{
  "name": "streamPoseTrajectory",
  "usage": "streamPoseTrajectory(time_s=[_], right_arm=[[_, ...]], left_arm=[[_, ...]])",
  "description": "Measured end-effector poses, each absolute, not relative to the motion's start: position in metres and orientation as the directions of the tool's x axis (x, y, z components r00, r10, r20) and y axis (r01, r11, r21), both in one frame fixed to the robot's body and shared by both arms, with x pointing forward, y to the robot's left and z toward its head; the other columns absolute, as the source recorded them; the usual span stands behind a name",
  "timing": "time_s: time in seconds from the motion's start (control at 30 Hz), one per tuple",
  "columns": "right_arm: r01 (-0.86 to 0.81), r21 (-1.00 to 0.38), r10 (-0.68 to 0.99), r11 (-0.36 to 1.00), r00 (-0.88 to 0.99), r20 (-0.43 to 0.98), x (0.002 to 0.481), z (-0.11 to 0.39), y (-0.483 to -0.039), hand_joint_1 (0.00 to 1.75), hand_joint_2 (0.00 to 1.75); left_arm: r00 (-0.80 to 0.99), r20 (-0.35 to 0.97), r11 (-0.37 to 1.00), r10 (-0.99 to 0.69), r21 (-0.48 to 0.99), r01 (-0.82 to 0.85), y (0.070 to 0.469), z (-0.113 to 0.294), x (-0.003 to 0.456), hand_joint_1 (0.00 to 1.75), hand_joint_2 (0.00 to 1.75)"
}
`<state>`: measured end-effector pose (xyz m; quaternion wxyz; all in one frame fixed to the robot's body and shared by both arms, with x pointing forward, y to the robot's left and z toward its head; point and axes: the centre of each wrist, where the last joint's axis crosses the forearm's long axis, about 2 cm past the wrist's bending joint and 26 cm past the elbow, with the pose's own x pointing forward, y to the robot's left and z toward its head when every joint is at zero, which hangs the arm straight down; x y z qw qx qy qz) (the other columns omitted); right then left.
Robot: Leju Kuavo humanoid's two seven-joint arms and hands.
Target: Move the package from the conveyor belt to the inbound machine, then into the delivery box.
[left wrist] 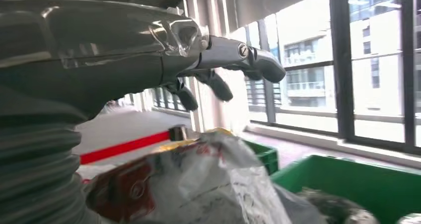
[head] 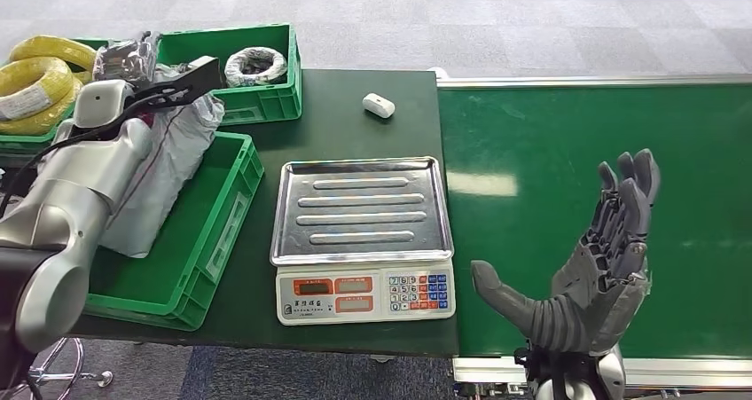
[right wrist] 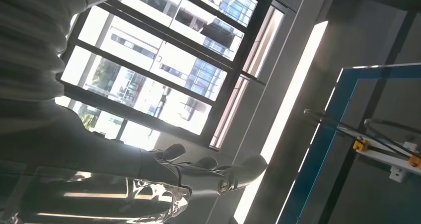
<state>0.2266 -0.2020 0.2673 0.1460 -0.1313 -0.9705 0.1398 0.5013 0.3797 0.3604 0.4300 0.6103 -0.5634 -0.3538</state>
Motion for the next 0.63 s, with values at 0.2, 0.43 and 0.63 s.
streamPoseTrajectory(time_s=[0.2,0.43,0.63], right_arm=[[0.217,-0.310,0.300,0.926,-0.919,0.255,0.227,0.264,-0.203,0.00,1.75],[0.214,-0.310,0.301,0.927,-0.914,0.271,0.225,0.252,-0.207,0.00,1.75],[0.223,-0.302,0.312,0.927,-0.905,0.290,0.225,0.242,-0.209,0.00,1.75]], left_arm=[[-0.392,0.441,0.589,-0.807,0.651,-0.479,0.345,0.387,0.486,0.00,1.75],[-0.758,0.451,0.882,-0.471,0.246,-0.401,0.325,0.420,0.441,0.00,1.75],[-0.942,0.322,0.994,-0.099,-0.003,-0.105,0.319,0.402,0.402,0.00,1.75]])
